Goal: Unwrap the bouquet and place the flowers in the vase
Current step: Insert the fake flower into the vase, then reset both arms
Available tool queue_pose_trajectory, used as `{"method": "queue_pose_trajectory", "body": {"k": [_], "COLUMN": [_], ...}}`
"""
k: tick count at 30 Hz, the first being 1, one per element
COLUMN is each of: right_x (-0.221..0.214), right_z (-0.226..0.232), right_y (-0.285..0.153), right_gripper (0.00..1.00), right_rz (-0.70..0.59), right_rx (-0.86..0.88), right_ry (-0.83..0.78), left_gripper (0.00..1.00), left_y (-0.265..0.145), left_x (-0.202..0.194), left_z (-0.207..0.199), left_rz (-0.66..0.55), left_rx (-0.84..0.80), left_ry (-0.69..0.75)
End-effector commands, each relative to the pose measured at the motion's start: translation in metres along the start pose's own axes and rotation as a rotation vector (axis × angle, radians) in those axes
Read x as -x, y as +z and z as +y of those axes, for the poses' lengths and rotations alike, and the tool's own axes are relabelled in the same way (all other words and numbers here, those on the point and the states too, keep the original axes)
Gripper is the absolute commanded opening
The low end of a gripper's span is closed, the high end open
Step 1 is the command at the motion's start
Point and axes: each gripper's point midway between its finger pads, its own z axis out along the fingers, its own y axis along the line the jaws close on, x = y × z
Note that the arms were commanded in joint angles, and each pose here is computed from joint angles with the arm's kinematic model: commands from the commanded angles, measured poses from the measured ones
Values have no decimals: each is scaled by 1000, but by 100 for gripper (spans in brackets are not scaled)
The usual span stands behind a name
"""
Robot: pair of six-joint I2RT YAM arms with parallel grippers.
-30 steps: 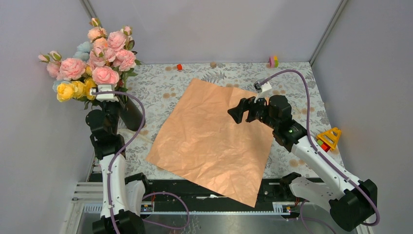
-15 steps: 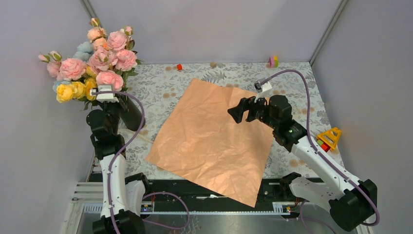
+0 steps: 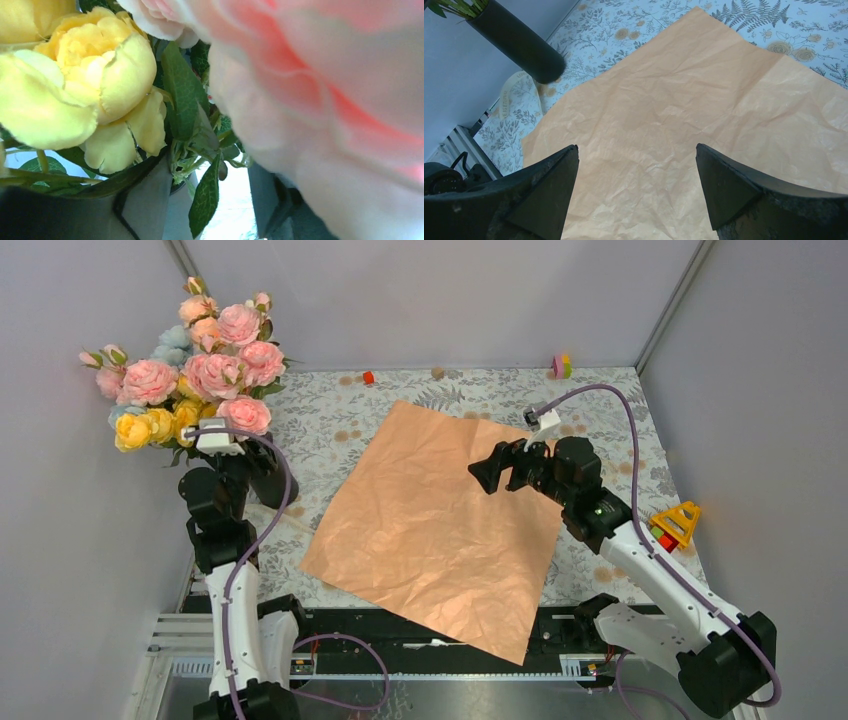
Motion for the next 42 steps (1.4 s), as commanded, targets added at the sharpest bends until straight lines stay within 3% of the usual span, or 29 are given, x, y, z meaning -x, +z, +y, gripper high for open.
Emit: {"method": "queue_pose_trajectory", "body": {"k": [1, 11, 15, 23, 29, 34, 42], "right_x": [12, 11, 9, -5, -11, -2, 27], "right_z": [-2, -11, -19, -60, -106, -131, -136], "right_y": [-4, -6, -7, -14, -44, -85, -125], "right_gripper": [94, 95, 96, 97, 98, 99, 100], "right_rz": [-52, -39, -27, 41, 58, 8, -188], "right_rx": [-14, -74, -111, -253, -433, -578, -668], "right_ry": [-14, 4, 21, 146, 231, 210, 14], "left_gripper": [62, 98, 99, 99, 99, 99, 99], "left_y": [-6, -20, -27, -48, -60, -70, -79], "left_x": [17, -2, -9, -45, -54, -52, -22], "left_z": [-11, -27, -31, -41, -40, -34, -36], "left_rz": [-50, 7, 27, 178, 214, 245, 146], "left_rx": [-40, -85, -77, -52, 33, 94, 73], "left_ry": [-52, -165, -217, -274, -291, -212, -153]}}
